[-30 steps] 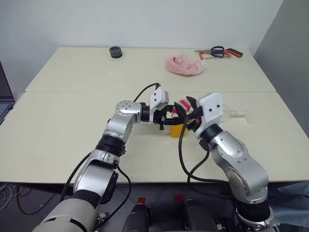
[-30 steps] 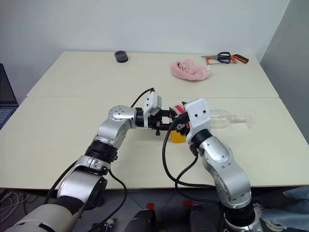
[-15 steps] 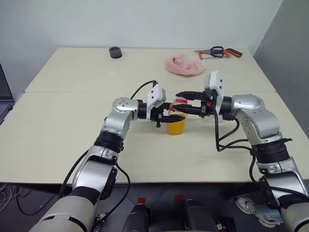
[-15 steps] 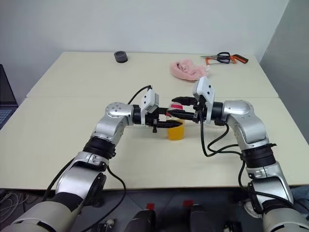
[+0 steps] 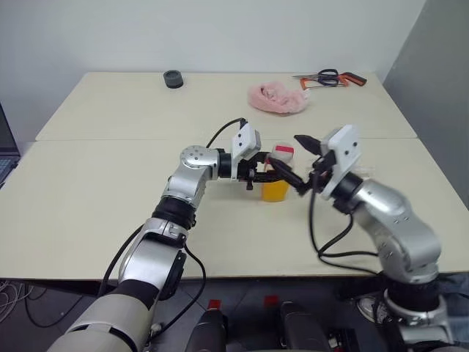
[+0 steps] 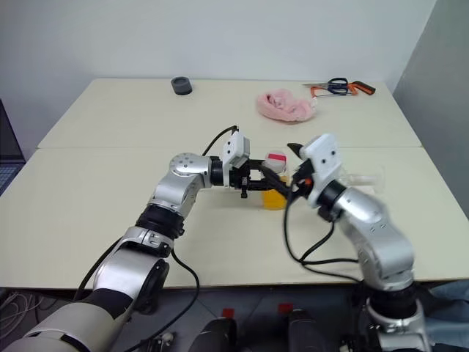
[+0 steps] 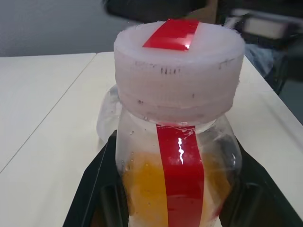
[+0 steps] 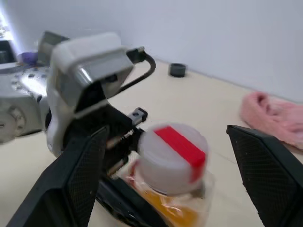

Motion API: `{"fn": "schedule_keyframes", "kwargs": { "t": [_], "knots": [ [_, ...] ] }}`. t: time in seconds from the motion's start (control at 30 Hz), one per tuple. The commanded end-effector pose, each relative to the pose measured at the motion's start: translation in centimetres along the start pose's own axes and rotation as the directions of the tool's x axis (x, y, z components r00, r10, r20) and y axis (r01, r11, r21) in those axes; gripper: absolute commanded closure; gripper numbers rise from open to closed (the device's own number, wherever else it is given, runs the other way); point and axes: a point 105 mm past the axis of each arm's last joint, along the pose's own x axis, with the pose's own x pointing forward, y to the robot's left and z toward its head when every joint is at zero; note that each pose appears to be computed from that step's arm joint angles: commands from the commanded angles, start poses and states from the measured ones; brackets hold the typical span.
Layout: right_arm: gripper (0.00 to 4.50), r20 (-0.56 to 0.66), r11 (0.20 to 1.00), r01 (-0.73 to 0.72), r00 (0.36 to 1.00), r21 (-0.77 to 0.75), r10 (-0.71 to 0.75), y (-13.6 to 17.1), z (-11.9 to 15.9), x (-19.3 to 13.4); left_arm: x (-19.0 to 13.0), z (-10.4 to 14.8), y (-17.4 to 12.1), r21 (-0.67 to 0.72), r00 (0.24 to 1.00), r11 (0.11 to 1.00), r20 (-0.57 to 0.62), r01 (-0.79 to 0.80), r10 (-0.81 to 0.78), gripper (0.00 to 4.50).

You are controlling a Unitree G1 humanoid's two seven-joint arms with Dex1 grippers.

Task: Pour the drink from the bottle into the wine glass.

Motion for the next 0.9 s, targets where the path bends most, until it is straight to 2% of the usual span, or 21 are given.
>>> {"fn": "schedule_keyframes", "kwargs": {
  "t": [0.03, 0.37, 0.7, 0.8, 0.9],
  "knots": [
    [0.21, 0.01, 0.993, 0.118, 0.993, 0.006, -0.118, 0.3, 0.5, 0.1, 0.1, 2.0, 0.8, 0.068, 0.999, 0.997, 0.042, -0.023, 0.02, 2.68],
    [0.21, 0.012, 0.96, 0.28, 0.96, 0.023, -0.28, -0.3, -0.2, 0.5, 0.4, 1.7, 1.0, 0.079, 1.0, 0.997, 0.025, -0.018, 0.016, 2.68],
    [0.21, 0.03, 0.944, 0.326, 0.944, 0.045, -0.328, -0.7, -0.5, 0.7, 0.2, 1.5, 1.1, 0.081, 1.0, 0.997, 0.019, -0.019, 0.018, 2.68],
    [0.8, 0.03, 0.945, 0.324, 0.945, 0.045, -0.325, -0.7, -0.6, 0.9, 0.2, 1.5, 1.0, 0.081, 1.0, 0.997, 0.019, -0.019, 0.017, 2.68],
    [1.88, 0.036, 0.947, 0.319, 0.947, 0.043, -0.321, -0.6, -0.6, 1.0, 0.2, 1.5, 1.0, 0.079, 1.0, 0.997, 0.018, -0.016, 0.015, 2.68]
  ]
}}
